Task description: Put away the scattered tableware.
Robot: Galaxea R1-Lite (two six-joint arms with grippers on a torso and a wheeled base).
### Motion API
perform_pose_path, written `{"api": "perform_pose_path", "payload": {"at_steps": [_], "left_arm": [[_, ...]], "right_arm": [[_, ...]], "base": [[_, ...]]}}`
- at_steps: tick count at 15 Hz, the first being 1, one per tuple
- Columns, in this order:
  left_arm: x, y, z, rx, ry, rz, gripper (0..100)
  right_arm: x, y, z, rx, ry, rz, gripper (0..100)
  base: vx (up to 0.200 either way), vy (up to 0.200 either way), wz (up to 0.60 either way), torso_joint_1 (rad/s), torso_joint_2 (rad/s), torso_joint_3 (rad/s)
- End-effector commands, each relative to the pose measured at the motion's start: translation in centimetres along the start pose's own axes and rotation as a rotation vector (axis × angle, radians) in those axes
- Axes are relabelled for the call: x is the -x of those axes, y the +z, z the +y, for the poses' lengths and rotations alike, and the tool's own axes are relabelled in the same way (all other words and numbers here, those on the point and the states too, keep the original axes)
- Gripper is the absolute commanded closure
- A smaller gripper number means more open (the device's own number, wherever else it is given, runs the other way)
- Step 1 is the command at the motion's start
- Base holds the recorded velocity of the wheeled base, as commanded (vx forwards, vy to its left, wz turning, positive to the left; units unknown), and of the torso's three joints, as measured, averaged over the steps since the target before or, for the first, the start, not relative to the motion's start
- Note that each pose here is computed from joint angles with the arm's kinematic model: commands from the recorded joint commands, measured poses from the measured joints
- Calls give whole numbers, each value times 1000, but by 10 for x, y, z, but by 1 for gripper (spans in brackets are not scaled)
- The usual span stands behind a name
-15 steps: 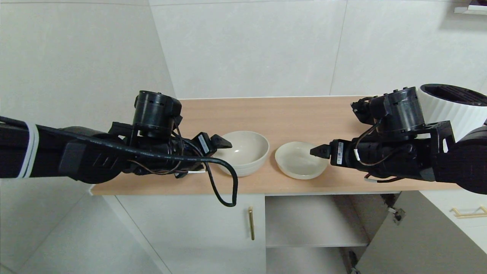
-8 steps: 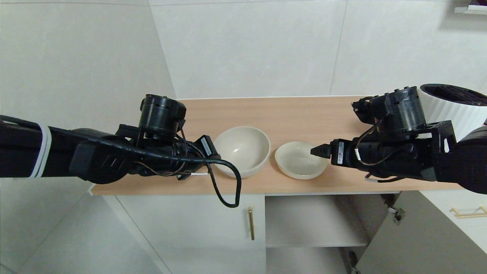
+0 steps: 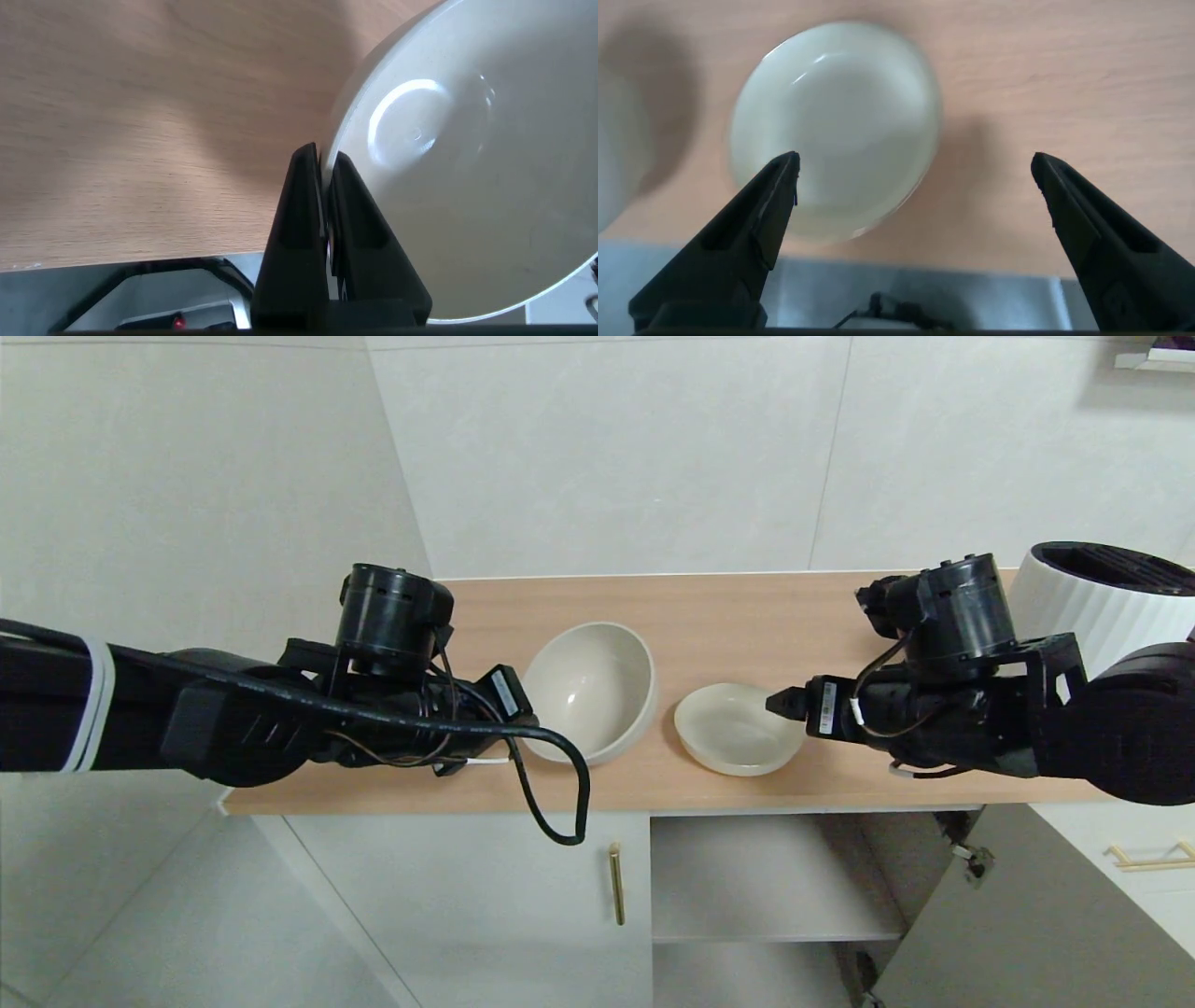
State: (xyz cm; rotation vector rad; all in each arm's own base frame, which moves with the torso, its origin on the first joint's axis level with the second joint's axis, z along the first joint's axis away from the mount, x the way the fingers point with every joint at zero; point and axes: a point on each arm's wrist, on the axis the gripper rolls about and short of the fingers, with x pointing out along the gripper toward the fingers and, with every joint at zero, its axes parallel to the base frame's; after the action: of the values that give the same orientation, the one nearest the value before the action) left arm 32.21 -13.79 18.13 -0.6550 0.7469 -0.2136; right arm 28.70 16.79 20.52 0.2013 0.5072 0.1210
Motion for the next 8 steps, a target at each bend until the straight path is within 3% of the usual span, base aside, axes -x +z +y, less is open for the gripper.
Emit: {"api": "perform_pose_path", "payload": {"at_steps": [1,8], "left_arm": [[2,1,-1,0,-4,-4,100],[5,1,-2,-1,-10,-10,100]], "right_arm": [[-13,-4,2,7,-31,8,0],[-34,-17,2,29,-103,37,0]], "base": [[0,0,0,0,0,0],[0,0,0,0,0,0]]}}
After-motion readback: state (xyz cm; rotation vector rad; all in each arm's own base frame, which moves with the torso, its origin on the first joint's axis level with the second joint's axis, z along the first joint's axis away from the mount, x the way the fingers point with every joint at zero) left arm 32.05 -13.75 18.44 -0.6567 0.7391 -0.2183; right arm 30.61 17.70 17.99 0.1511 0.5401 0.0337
